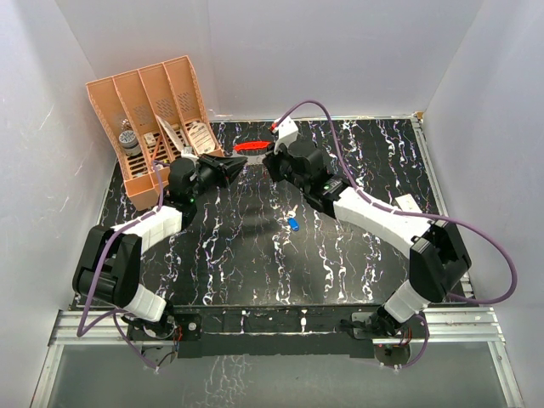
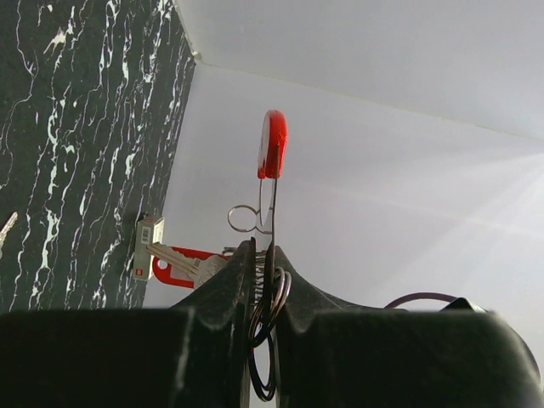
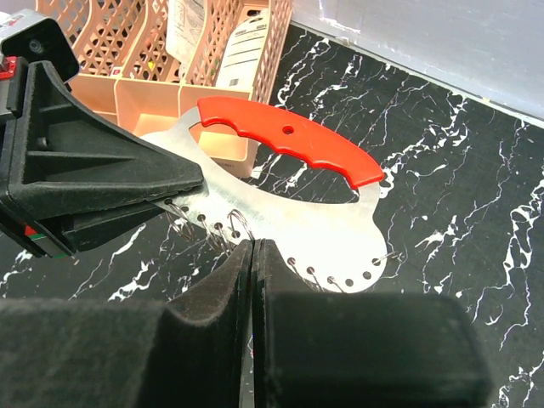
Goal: Put the keys on the keyring
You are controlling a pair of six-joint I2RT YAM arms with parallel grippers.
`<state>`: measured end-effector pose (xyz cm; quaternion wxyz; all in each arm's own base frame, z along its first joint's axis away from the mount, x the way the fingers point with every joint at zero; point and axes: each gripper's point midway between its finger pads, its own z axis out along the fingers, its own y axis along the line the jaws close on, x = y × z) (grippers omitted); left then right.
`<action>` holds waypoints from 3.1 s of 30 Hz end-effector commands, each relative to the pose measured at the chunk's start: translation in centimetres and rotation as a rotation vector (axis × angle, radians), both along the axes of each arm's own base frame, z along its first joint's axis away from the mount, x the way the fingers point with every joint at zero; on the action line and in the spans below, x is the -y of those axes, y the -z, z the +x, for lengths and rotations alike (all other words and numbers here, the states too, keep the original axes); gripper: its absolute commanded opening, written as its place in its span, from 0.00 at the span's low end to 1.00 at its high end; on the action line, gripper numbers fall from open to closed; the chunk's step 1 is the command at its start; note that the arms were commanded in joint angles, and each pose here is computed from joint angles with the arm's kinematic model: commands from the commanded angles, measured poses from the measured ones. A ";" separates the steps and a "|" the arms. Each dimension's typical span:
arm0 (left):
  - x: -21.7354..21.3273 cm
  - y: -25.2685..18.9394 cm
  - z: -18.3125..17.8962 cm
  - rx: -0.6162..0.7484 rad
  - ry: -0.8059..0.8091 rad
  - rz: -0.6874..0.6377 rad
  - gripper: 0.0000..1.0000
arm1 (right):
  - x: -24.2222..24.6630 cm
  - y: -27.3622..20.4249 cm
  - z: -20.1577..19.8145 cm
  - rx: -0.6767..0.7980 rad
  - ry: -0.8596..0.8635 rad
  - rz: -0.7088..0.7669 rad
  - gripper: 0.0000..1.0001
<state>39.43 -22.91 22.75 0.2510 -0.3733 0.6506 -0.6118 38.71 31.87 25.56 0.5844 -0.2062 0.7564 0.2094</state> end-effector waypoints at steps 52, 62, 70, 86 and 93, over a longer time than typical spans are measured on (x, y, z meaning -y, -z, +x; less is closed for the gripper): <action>-3.5 -5.0 1.8 0.205 -0.229 -0.204 0.00 | -2.5 -1.6 2.4 -0.076 0.076 0.030 0.00; -2.7 -3.7 1.4 0.161 -0.188 -0.141 0.00 | -2.2 -2.8 2.8 -0.014 0.056 -0.041 0.00; -2.2 -2.8 1.3 0.138 -0.158 -0.101 0.00 | -2.1 -4.0 2.8 0.084 0.009 -0.153 0.00; -1.5 -1.0 1.9 0.102 -0.135 -0.058 0.00 | -2.4 -2.0 2.0 0.171 0.020 -0.565 0.00; -1.4 -0.4 2.3 0.099 -0.135 -0.064 0.00 | -2.0 -2.4 1.4 0.163 0.007 -0.590 0.00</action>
